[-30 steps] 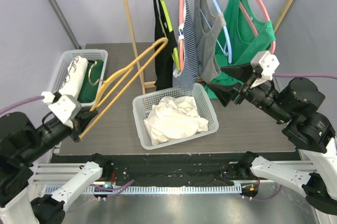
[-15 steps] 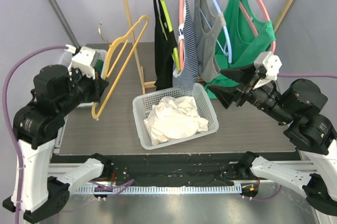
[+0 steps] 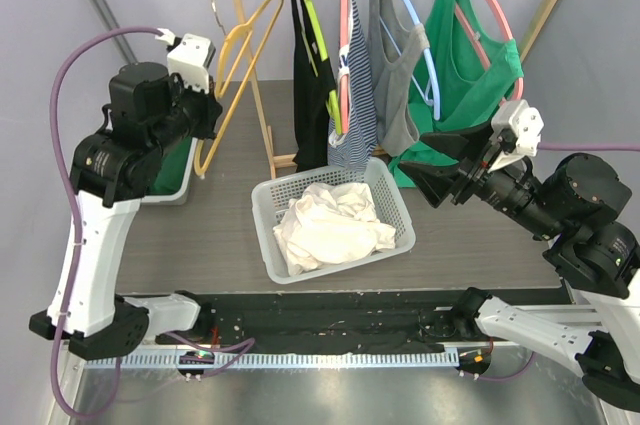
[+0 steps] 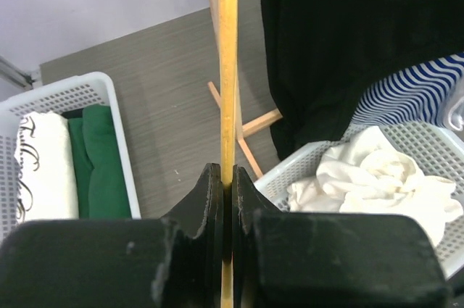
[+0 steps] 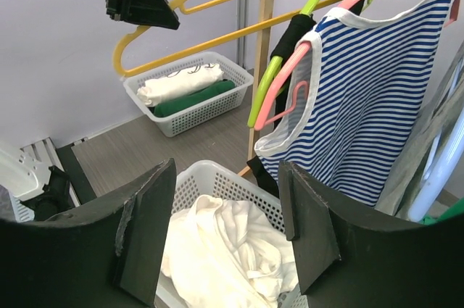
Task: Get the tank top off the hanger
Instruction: Place the hanger at the clothesline.
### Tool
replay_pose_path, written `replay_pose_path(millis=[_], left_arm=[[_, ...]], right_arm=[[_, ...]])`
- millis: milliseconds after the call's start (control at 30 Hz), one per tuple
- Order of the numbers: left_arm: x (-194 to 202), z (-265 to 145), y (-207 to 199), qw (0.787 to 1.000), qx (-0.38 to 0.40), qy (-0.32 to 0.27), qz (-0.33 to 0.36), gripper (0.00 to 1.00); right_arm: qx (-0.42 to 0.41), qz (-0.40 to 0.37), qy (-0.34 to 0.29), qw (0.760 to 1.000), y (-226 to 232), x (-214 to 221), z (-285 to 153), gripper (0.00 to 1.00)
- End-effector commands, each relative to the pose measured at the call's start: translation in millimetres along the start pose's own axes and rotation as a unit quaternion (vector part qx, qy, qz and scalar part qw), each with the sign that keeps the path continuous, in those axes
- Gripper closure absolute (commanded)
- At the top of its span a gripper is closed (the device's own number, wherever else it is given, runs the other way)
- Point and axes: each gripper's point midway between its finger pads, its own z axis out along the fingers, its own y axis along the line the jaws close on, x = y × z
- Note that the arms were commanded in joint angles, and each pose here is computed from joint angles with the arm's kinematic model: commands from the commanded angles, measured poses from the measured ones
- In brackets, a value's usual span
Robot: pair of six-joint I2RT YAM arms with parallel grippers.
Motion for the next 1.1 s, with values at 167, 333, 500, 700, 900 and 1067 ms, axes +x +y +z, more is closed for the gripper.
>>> replay_pose_path(millis=[167,333,500,700,900,1067], left_arm=[[-69,6,2,0.995,-0.029,-0.093,0.004,1.0],[-81,22,-21,0.995,-0.015,-0.095,0.031,1.0],[-77,34,-30,0.996,-0.012,-0.086,0.035,1.0],[-77,41,-24,0.996,-0.037,-0.082,0.022,1.0],[-81,53,-23,0.995,-0.047,-0.084,0.022,1.0],[-84,67,-27,0.995,-0.045,-0.085,0.028,1.0]], right_arm=[[-0.016,-0.001,-0.016,1.0,5,-9,6,0.36],[-0.025,0.0,-0.01,1.0,8,-5,12,0.37],[-0.02,-0.003,-0.009,1.0,6,-2,9,0.37],[-0.006,-0.013,-0.009,1.0,1,0,3,0.37],[-0.01,-0.015,-0.003,1.0,2,4,4,0.38],[-0.013,-0.014,-0.002,1.0,3,5,3,0.38]])
